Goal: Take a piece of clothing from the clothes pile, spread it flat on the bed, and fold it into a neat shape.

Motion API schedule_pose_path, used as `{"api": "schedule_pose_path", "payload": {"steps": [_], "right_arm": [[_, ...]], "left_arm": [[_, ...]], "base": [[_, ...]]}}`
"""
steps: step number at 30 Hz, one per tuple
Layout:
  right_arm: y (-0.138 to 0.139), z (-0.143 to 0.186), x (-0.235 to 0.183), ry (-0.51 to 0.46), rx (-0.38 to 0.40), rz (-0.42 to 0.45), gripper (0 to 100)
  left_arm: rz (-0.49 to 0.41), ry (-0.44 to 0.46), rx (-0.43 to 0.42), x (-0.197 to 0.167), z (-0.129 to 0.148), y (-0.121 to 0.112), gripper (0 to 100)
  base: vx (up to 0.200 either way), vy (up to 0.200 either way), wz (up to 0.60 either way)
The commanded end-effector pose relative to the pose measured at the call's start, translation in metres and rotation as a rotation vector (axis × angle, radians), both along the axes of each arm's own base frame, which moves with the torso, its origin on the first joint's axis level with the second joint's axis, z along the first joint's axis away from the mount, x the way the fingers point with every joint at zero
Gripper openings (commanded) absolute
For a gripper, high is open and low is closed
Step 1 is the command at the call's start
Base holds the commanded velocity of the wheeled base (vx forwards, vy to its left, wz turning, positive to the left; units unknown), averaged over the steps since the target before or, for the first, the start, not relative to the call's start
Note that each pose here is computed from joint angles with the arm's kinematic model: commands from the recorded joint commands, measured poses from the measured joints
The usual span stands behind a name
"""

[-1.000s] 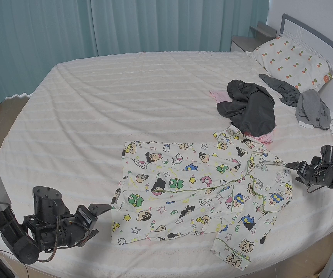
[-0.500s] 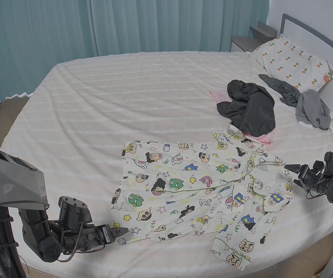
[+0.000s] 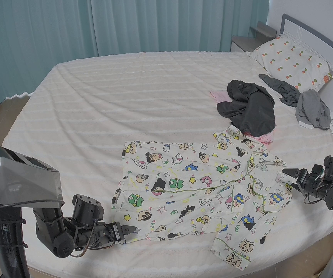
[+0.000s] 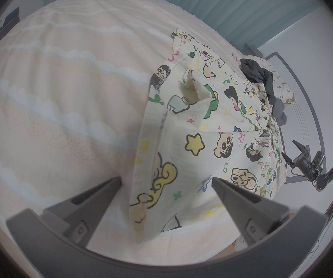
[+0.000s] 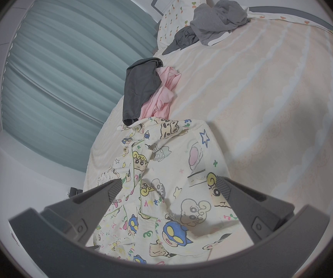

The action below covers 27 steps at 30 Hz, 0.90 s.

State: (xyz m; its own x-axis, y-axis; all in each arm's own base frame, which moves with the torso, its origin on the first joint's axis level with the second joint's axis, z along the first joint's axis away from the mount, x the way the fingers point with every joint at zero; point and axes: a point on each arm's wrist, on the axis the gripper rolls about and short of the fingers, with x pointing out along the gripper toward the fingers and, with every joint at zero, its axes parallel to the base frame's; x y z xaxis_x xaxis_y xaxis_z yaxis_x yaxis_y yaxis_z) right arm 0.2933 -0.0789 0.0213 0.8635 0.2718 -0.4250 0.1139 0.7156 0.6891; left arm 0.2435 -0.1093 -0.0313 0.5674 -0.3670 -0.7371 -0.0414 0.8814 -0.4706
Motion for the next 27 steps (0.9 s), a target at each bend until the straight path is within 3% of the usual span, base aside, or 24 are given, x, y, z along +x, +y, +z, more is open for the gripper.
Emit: {"api": "schedule_pose_path", "payload": {"steps": [1, 10, 27], "right_arm": [[0.0, -0.001, -0.001, 0.005, 0.001, 0.0, 100], [0.002, -0.002, -0.005, 0.017, 0.005, 0.002, 100], [0.008, 0.002, -0.023, 0.023, 0.032, 0.059, 100]], "left_arm": [[-0.001, 0.008, 0.003, 0.0, -0.002, -0.002, 0], [0.036, 0.051, 0.07, -0.017, -0.004, 0.007, 0], [0.055, 0.123, 0.1, -0.064, 0.014, 0.033, 0]], "base": [[0.0, 0.0, 0.0], [0.0, 0.0, 0.0], [0.0, 0.0, 0.0]]}}
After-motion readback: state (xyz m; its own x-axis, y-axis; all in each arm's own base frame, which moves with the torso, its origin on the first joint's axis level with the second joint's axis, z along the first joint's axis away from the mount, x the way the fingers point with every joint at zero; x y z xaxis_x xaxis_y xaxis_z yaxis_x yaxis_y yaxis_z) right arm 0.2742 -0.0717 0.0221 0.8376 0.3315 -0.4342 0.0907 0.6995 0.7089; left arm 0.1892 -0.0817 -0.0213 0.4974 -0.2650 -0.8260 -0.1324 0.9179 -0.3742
